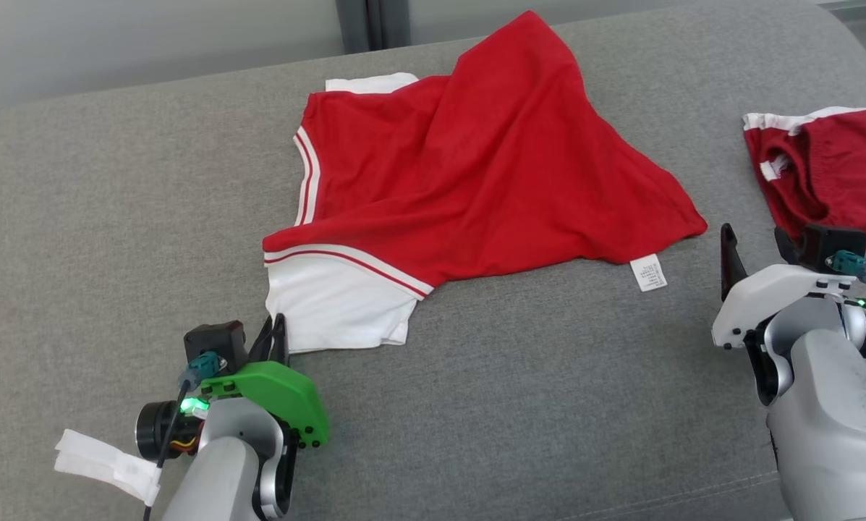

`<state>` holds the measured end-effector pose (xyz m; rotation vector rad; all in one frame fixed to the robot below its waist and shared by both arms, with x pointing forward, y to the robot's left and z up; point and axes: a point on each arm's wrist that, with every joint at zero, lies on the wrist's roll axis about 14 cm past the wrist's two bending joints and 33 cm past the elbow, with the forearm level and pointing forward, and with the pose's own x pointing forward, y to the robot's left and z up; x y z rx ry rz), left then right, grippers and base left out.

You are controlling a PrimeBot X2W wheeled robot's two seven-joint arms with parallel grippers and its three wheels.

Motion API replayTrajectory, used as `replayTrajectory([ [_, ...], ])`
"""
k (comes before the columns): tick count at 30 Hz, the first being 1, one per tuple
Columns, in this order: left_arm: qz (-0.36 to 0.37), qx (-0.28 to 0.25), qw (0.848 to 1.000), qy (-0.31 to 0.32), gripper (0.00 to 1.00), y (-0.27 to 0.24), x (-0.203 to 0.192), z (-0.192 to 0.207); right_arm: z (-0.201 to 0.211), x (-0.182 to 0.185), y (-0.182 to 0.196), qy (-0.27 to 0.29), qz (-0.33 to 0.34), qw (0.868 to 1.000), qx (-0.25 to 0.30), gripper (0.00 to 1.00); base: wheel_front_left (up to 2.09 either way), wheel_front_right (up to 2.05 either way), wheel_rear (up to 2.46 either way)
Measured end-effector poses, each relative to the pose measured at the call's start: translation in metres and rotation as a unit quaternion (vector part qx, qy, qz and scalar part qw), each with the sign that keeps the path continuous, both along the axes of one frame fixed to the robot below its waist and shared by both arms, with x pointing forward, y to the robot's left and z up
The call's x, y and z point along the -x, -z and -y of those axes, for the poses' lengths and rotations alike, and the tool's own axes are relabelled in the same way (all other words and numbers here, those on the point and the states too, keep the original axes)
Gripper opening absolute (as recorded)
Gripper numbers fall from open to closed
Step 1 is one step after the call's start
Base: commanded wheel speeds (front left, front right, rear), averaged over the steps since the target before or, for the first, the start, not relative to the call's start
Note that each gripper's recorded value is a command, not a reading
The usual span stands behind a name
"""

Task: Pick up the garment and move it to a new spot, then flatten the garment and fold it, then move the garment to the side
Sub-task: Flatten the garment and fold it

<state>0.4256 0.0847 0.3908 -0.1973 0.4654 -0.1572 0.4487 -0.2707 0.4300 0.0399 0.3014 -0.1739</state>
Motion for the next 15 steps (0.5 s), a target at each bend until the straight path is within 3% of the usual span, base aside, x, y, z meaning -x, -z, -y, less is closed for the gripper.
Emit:
replayTrajectory([
  [14, 0.024, 0.003, 1.0, -0.02, 0.0, -0.015, 0.009, -0.018, -0.04, -0.028, 0.052, -0.054, -0.105, 0.993, -0.02, 1.0, 0.0, 0.0, 0.0],
  [15, 0.025, 0.005, 1.0, -0.018, 0.0, -0.016, 0.01, -0.017, -0.042, -0.029, 0.053, -0.056, -0.112, 0.992, -0.021, 0.78, 0.0, 0.0, 0.0],
])
